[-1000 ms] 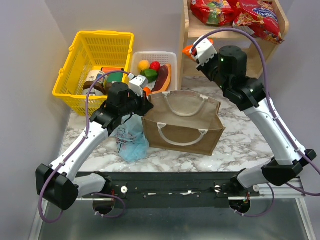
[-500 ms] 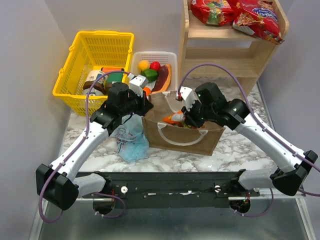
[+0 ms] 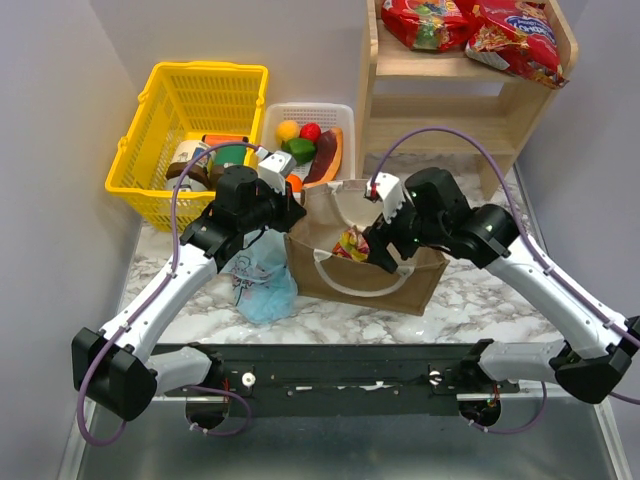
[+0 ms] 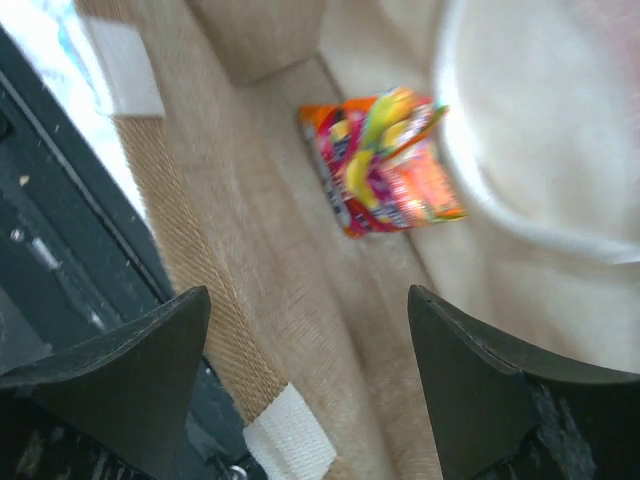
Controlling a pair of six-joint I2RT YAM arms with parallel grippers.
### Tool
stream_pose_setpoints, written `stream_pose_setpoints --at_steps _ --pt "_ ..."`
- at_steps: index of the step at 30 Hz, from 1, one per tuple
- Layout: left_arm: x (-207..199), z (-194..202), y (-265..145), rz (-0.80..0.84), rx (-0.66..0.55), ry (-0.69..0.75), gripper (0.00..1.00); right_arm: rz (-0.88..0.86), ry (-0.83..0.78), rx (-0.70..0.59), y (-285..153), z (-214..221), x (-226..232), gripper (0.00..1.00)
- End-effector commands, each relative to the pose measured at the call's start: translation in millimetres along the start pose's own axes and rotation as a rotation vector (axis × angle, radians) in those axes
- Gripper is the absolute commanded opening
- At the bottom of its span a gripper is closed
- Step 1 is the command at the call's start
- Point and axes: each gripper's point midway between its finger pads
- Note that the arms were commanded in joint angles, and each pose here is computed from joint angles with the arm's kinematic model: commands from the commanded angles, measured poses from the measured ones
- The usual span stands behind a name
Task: Place the mixed food into the grocery bags and tie them
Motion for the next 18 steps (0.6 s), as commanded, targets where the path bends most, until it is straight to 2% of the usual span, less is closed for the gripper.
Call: stream_pose_setpoints --at_steps 1,4,5,6,9,10,13,14,16,18 --pt "3 7 -4 -0.027 0.014 0.008 0.00 0.119 0.012 -0.242 -44 -62 -12 0.85" --pt "1 7 -3 -0.018 0.014 0.003 0.00 0.356 0.024 -0.430 -85 -115 -49 0.79" --pt "-1 6 -4 -0.011 0.010 0.003 0.00 0.465 0.043 -0.512 -112 -136 -64 0.78" --pt "-1 6 -4 -0.006 0.010 0.003 0.00 0.532 0.047 -0.544 -124 -146 -81 0.78" --pt "-2 4 -5 -0.006 0.005 0.006 0.00 0.655 0.060 -0.685 -167 -181 -115 0.82" --pt "-2 3 -6 -0.010 0.002 0.010 0.00 0.684 0.051 -0.730 -176 -194 -123 0.89" --pt "0 2 -8 -0.022 -0.002 0.019 0.00 0.813 -0.012 -0.805 -218 -218 -147 1.00" --pt "1 1 -9 -0.027 -0.003 0.022 0.00 0.835 -0.034 -0.788 -213 -225 -158 1.00" --pt "1 0 -10 -0.027 -0.003 0.022 0.00 0.936 -0.095 -0.806 -239 -239 -175 1.00" --pt "0 0 -10 -0.022 -0.003 0.022 0.00 1.004 -0.176 -0.764 -241 -245 -193 1.00"
Point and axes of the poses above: each gripper's point midway between its finger pads, its own y axis out along the fingers, its own x axis along the line the jaws close on, z = x × y, and after that the axes turned 14 degrees about y, right-handed
